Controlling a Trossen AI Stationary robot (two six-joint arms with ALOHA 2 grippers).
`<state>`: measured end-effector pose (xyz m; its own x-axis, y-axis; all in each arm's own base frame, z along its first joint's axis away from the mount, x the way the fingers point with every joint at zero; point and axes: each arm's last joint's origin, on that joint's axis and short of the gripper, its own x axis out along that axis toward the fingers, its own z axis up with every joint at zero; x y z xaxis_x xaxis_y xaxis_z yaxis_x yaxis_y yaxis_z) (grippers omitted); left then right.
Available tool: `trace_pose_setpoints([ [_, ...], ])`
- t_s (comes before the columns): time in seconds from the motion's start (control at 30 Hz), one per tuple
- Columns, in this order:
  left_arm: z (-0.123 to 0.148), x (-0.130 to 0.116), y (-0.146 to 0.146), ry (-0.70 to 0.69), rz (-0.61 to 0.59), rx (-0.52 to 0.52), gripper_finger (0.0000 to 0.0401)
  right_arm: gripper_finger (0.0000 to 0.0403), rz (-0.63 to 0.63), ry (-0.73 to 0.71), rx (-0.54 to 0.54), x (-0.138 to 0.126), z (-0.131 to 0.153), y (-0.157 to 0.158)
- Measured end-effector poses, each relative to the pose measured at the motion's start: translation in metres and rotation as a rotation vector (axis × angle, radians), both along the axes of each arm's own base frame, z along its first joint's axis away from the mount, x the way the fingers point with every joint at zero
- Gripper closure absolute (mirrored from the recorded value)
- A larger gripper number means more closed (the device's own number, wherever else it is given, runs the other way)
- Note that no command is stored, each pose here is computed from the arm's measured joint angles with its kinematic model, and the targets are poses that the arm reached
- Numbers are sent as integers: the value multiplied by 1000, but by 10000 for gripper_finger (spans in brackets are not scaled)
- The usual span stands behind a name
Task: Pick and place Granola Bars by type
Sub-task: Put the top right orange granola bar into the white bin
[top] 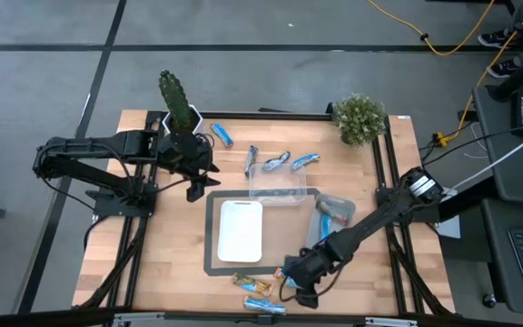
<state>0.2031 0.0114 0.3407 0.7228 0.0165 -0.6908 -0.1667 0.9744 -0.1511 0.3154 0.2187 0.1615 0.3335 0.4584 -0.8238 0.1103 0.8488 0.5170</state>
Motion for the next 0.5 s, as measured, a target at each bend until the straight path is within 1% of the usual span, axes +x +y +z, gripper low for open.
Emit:
trace_pose_setpoints([
  [0.3, -1, -2, 0, 21, -10, 9, 217, 92, -16, 55, -43, 9, -24, 0],
  [0.43, -2, -2, 0, 24, -11, 10, 217, 92, -32, 81, -38, 10, -29, 1],
  [0.5, -2, -2, 0, 24, -11, 10, 217, 99, -49, 93, -51, 9, -30, 0],
])
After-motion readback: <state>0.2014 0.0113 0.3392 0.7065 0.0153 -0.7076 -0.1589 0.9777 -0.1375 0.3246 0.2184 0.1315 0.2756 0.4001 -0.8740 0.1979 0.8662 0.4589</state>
